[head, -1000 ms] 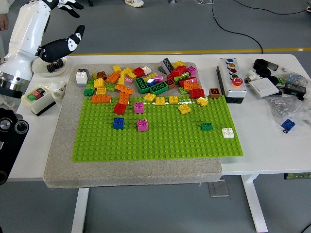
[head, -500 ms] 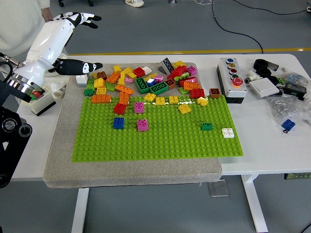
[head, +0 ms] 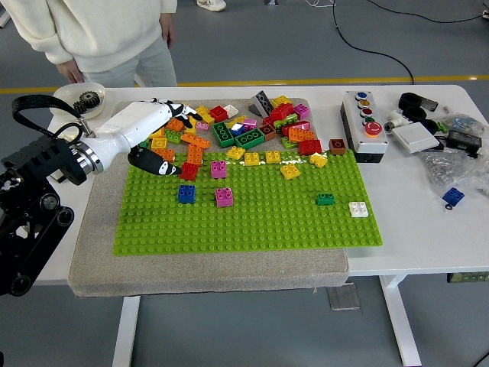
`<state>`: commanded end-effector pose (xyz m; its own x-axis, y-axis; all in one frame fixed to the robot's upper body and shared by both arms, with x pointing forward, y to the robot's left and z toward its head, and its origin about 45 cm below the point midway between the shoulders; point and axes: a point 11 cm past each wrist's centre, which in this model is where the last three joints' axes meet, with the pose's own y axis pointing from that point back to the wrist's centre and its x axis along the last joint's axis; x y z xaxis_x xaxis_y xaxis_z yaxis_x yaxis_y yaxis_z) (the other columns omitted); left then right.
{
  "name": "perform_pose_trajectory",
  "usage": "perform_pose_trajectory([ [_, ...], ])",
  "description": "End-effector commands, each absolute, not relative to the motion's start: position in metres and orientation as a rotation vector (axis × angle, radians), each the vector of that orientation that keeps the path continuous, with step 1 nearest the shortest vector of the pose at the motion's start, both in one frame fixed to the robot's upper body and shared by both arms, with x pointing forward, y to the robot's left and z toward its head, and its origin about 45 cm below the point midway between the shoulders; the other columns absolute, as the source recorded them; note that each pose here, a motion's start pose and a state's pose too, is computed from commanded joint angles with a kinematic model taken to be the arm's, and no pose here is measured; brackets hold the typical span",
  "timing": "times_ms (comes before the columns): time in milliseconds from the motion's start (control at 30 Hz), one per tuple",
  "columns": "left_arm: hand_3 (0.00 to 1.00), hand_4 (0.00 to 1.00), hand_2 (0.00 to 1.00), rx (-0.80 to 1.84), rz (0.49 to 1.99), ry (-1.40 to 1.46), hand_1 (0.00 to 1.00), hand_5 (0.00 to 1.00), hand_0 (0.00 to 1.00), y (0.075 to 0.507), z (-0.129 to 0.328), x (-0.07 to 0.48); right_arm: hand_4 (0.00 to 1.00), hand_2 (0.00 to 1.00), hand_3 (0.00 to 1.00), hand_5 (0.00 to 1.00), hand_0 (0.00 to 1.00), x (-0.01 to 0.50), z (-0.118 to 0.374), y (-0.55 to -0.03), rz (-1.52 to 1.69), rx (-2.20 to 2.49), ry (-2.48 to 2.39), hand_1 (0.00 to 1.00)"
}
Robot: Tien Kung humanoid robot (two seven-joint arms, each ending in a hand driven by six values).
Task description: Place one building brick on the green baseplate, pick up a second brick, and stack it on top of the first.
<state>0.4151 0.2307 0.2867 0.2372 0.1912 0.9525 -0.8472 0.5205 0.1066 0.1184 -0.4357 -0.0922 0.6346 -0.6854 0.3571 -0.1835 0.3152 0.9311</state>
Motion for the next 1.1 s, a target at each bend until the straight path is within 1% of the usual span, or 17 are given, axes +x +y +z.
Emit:
perform_pose_trajectory([
  [100, 0.742, 0.998, 0.678, 0.779, 0.746, -1.088, 0.736, 0.074, 0.864, 0.229, 0.279, 0.418, 0.822, 0.712, 0.593, 0.405, 0.740, 0.119, -0.092, -0.436, -0.391, 1.236, -0.864, 0.646],
  [133, 0.714, 0.998, 0.620, 0.799, 0.730, -1.081, 0.709, 0.073, 0.819, 0.229, 0.276, 0.418, 0.823, 0.711, 0.593, 0.404, 0.740, 0.119, -0.092, -0.436, -0.390, 1.236, -0.864, 0.646],
  [300, 0.714, 0.998, 0.620, 0.888, 0.657, -1.029, 0.709, 0.073, 0.819, 0.227, 0.260, 0.421, 0.823, 0.711, 0.593, 0.404, 0.740, 0.119, -0.091, -0.437, -0.389, 1.235, -0.864, 0.646],
  [367, 0.708, 0.998, 0.604, 0.914, 0.642, -1.013, 0.700, 0.074, 0.802, 0.227, 0.256, 0.422, 0.823, 0.712, 0.592, 0.404, 0.740, 0.119, -0.091, -0.437, -0.389, 1.235, -0.864, 0.645],
  [500, 0.708, 0.998, 0.604, 0.929, 0.636, -0.973, 0.700, 0.074, 0.802, 0.224, 0.254, 0.426, 0.823, 0.712, 0.592, 0.404, 0.740, 0.120, -0.091, -0.437, -0.388, 1.235, -0.863, 0.645],
  [567, 0.691, 0.998, 0.595, 0.935, 0.638, -0.954, 0.695, 0.080, 0.791, 0.224, 0.253, 0.427, 0.823, 0.712, 0.593, 0.404, 0.740, 0.120, -0.091, -0.437, -0.387, 1.235, -0.864, 0.646],
  [900, 0.684, 0.998, 0.593, 0.922, 0.698, -0.878, 0.690, 0.077, 0.788, 0.219, 0.247, 0.434, 0.823, 0.712, 0.594, 0.404, 0.740, 0.120, -0.091, -0.437, -0.386, 1.236, -0.862, 0.646],
  [933, 0.663, 0.998, 0.589, 0.917, 0.705, -0.869, 0.686, 0.079, 0.778, 0.218, 0.245, 0.434, 0.822, 0.712, 0.594, 0.404, 0.740, 0.120, -0.091, -0.437, -0.386, 1.236, -0.861, 0.645],
  [1100, 0.663, 0.998, 0.589, 0.911, 0.721, -0.844, 0.686, 0.079, 0.778, 0.218, 0.238, 0.433, 0.822, 0.712, 0.594, 0.404, 0.740, 0.119, -0.091, -0.438, -0.387, 1.234, -0.859, 0.645],
])
